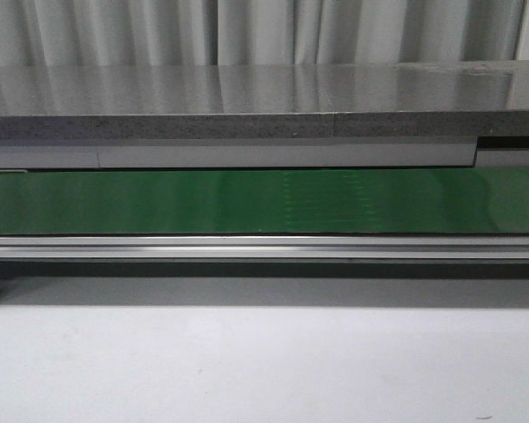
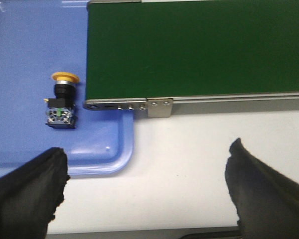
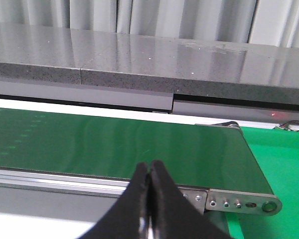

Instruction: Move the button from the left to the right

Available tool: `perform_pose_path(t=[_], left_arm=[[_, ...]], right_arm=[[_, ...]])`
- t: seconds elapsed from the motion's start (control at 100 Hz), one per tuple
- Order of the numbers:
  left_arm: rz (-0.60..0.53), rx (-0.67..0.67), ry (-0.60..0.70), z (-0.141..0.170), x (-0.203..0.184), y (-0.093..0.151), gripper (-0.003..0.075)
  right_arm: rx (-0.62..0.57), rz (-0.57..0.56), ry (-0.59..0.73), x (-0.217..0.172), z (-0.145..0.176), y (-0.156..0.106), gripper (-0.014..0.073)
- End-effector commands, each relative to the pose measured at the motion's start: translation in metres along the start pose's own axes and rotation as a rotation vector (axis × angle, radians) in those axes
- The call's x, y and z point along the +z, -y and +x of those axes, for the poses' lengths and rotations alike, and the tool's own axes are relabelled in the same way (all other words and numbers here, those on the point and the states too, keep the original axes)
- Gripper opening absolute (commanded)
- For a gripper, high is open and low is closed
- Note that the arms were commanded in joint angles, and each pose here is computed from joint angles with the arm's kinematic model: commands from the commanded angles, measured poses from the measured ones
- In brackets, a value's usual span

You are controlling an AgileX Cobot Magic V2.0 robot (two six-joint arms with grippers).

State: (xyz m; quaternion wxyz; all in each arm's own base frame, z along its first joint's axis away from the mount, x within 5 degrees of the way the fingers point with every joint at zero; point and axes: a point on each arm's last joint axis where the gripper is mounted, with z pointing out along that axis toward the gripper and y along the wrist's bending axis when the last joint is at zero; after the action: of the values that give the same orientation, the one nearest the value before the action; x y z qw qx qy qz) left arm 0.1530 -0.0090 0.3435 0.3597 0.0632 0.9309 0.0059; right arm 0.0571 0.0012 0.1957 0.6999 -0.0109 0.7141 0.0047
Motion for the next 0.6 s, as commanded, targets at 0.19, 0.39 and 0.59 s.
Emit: perform_pose_path(t=[0.19, 0.39, 0.59], left_arm=[[-0.113, -0.043, 0.004, -0.065, 0.022, -0.029, 0.0610], [-0.166, -0.129, -0.098, -0.079, 0.061, -0.075, 0.0610], [-0.095, -0.277, -0.197, -0.074, 0.113, -0.116, 0.0610]], right_arm=[[-0.014, -0.003, 0.104, -0.002, -0.009, 0.000, -0.0068], [-0.014, -0.003, 0.104, -0.002, -0.009, 0.000, -0.0068], [-0.014, -0.003, 0.104, -0.002, -0.009, 0.000, -0.0068]])
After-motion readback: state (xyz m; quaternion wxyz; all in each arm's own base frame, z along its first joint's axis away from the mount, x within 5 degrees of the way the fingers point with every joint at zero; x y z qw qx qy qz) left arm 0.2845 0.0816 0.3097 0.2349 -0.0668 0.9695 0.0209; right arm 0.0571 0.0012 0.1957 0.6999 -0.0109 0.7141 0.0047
